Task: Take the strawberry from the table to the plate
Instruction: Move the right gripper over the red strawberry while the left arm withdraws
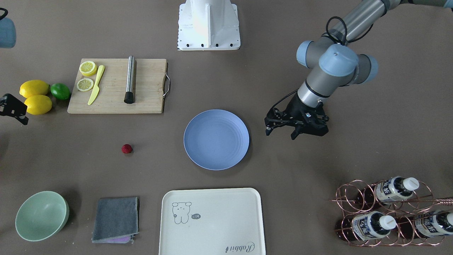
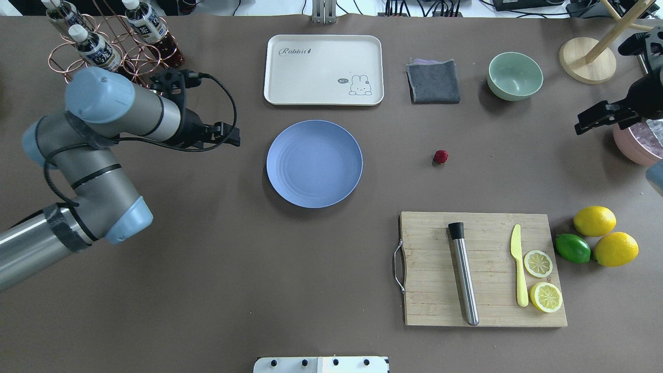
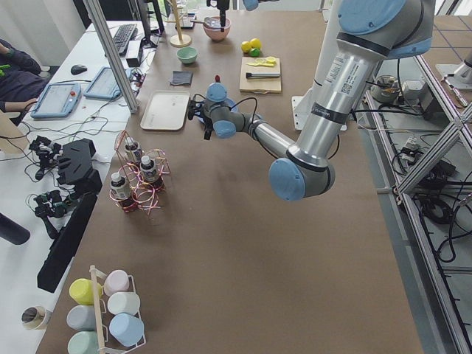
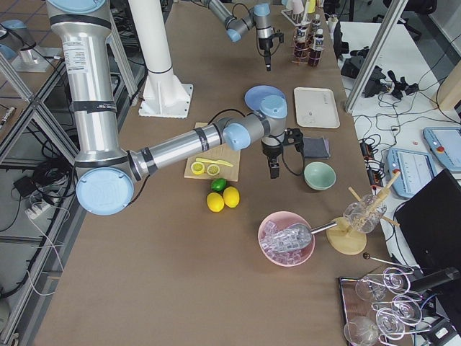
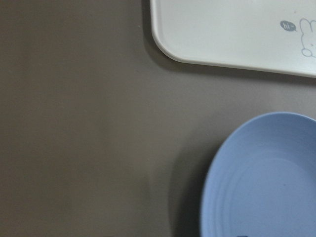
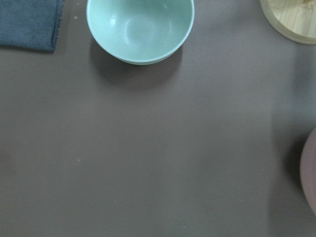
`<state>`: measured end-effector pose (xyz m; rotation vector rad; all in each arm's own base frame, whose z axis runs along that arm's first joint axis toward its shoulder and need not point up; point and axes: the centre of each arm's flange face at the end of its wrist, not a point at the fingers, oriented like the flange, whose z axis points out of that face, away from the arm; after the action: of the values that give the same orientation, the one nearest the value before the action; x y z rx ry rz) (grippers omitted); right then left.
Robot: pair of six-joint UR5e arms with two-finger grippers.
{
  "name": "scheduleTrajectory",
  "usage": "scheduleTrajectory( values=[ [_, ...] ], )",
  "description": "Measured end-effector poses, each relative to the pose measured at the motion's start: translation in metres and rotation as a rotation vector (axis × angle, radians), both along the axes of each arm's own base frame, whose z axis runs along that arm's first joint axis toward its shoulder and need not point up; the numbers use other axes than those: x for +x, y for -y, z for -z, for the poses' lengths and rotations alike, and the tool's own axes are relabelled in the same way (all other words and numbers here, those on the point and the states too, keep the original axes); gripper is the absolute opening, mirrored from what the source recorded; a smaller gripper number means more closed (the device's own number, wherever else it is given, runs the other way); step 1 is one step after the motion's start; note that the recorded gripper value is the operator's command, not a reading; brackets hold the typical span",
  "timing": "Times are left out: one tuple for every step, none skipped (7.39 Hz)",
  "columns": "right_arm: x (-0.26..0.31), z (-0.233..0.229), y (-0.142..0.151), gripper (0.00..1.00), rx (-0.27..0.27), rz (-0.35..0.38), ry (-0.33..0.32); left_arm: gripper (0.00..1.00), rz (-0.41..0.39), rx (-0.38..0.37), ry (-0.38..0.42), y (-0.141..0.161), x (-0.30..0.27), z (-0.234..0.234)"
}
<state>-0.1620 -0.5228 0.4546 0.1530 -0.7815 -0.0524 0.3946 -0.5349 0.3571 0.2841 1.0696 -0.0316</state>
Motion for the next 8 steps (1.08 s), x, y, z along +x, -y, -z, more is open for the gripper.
scheduleTrajectory(
  values=[
    [-0.029, 0.019, 0.002, 1.00, -0.019, -0.011, 0.017, 0.98, -0.028, 0.036, 0.040, 0.010, -0.054, -0.037],
    [-0.063, 0.040, 0.002, 0.99, -0.036, -0.022, 0.031, 0.98, -0.054, 0.065, 0.077, 0.019, -0.110, -0.074],
    [-0.102, 0.060, 0.002, 1.00, -0.049, -0.031, 0.038, 0.98, -0.078, 0.088, 0.115, 0.022, -0.170, -0.112],
    [-0.140, 0.076, 0.000, 1.00, -0.057, -0.038, 0.038, 0.98, -0.104, 0.111, 0.149, 0.021, -0.234, -0.148],
    [-0.174, 0.086, -0.003, 1.00, -0.056, -0.037, 0.029, 0.98, -0.128, 0.131, 0.178, 0.020, -0.289, -0.173],
    [-0.198, 0.092, -0.002, 0.99, -0.051, -0.033, 0.020, 0.98, -0.151, 0.147, 0.211, 0.020, -0.335, -0.190],
    [-0.216, 0.095, 0.003, 0.99, -0.052, -0.028, 0.011, 0.98, -0.167, 0.156, 0.242, 0.018, -0.374, -0.204],
    [-0.231, 0.095, 0.010, 0.97, -0.052, -0.024, 0.004, 0.98, -0.176, 0.159, 0.261, 0.013, -0.402, -0.215]
  ],
)
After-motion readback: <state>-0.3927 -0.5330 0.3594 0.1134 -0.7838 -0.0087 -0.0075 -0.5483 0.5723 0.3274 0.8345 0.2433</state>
